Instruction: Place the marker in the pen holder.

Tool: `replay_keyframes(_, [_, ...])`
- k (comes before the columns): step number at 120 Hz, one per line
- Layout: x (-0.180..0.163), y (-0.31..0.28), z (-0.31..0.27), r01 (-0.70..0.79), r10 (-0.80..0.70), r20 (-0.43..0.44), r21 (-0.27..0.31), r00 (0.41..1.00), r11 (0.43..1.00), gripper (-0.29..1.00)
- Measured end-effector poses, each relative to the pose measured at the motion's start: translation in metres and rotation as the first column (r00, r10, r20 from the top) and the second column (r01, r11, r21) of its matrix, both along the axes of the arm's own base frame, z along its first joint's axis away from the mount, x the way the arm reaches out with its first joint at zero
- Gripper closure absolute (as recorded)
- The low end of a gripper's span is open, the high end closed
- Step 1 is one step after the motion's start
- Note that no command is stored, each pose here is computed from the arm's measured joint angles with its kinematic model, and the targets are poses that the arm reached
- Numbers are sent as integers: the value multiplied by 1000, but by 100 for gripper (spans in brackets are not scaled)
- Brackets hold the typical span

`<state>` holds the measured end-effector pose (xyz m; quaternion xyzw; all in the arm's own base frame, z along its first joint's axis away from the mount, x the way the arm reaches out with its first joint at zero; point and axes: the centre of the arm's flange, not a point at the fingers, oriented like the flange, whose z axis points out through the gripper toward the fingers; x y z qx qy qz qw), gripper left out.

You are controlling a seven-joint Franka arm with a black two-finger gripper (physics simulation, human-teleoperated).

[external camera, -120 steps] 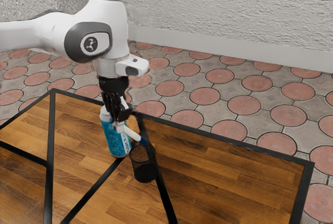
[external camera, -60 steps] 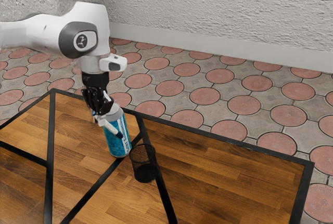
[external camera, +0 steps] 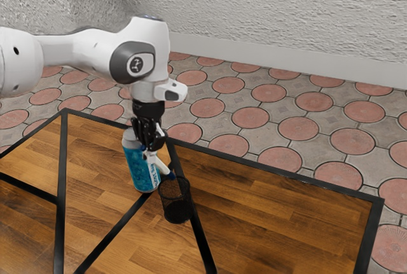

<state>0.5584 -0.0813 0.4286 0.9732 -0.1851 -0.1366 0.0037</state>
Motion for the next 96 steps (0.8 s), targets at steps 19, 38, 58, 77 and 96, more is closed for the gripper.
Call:
replay_keyframes(19, [5,-9,-17,17,-17,-16,2,1000,1000,76])
replay_keyframes(38, [16,-15,-33,28,-28,-19,1,999,1000,76])
replay_keyframes(58, [25,-29,-45,51,-51,-9,-5,999,999,66])
replay_keyframes(77, [27,-31,-47,55,-55,1,-19,998,998,33])
replay_keyframes(96, [48,-27,-8,60,-55,122,-35,991,998,16])
